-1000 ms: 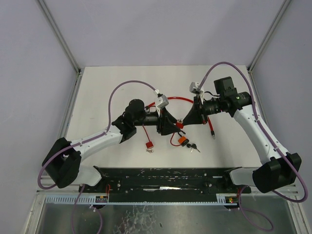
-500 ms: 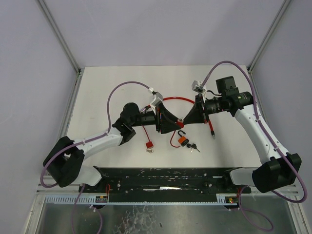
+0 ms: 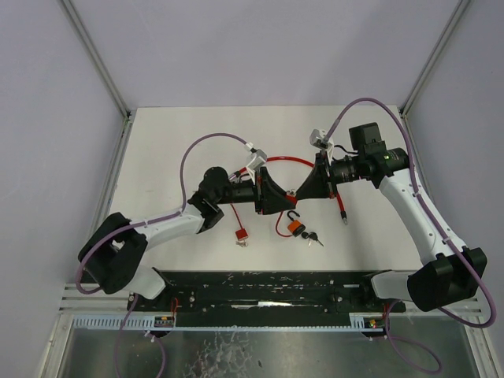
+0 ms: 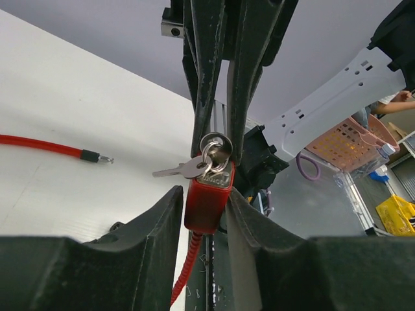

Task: Lock with the key

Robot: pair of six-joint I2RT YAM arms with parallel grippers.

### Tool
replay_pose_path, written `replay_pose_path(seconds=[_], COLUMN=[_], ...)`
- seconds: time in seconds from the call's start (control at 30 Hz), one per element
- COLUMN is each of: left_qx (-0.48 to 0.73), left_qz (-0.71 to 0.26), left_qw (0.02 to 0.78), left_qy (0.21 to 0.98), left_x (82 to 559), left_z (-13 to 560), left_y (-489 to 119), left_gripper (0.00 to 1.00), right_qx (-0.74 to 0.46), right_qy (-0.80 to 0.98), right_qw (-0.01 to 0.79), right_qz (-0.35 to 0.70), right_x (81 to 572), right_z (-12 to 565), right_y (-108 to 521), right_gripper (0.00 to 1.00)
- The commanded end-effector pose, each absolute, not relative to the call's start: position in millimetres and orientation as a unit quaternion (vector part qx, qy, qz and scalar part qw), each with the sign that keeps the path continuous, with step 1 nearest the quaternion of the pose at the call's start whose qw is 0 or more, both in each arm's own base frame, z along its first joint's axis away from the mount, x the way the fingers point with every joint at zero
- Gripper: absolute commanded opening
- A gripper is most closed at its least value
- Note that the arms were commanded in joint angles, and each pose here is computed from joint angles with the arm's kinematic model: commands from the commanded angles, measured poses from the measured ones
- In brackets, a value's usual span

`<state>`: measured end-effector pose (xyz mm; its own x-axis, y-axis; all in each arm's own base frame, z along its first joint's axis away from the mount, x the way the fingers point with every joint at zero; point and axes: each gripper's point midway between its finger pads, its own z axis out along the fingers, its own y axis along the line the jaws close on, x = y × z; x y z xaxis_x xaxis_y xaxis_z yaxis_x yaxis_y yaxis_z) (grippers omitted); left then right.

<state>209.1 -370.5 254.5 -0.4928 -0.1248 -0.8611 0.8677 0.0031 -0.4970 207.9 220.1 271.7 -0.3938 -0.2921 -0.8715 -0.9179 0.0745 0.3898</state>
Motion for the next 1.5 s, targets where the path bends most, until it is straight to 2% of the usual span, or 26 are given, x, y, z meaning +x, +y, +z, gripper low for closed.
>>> replay_pose_path(seconds=[0.0,0.33,0.5,0.6,0.7,0.83,0.93,1.17,1.27,1.37,1.47], left_qx=[0.33,0.333,0.34,0.342,0.351,0.367,0.385,0.431,0.452,0.475,0.492], left_qz=[-0.65,-0.654,-0.657,-0.656,-0.646,-0.622,-0.597,-0.552,-0.539,-0.522,-0.511], left_qw=[0.41,0.408,0.399,0.394,0.394,0.389,0.385,0.366,0.363,0.364,0.356], left_qy=[0.548,0.543,0.541,0.545,0.553,0.572,0.589,0.613,0.612,0.607,0.608], left_x=[205.5,204.9,202.9,202.6,203.0,203.3,204.9,206.1,205.5,202.9,198.4], left_z=[278.6,282.0,279.8,276.4,270.7,258.7,247.9,232.0,233.6,233.5,230.6], left_y=[-374.8,-376.0,-377.6,-377.8,-377.3,-375.5,-372.6,-368.7,-369.2,-370.8,-373.1], left_gripper=[0.31,0.31,0.01,0.0,0.0,0.0,0.0,0.0,0.0,0.0,0.0], right_qx=[-0.455,-0.454,-0.454,-0.455,-0.458,-0.469,-0.482,-0.603,-0.662,-0.694,-0.7], right_qy=[0.644,0.649,0.65,0.653,0.655,0.658,0.658,0.573,0.512,0.467,0.449], right_qw=[0.313,0.31,0.31,0.312,0.315,0.324,0.333,0.37,0.386,0.396,0.394], right_qz=[0.529,0.526,0.524,0.519,0.512,0.493,0.473,0.413,0.389,0.378,0.391], right_x=[202.9,203.1,204.2,205.2,206.8,209.9,212.6,202.5,198.7,200.2,202.2], right_z=[282.5,277.4,276.0,275.0,274.4,277.0,281.3,281.7,276.9,274.5,276.1], right_y=[222.7,222.0,221.8,221.2,220.4,215.3,207.1,195.7,193.3,194.8,200.9], right_gripper=[0.0,0.0,0.0,0.02,0.15,0.42,0.53,0.58,0.64,0.7,0.7])
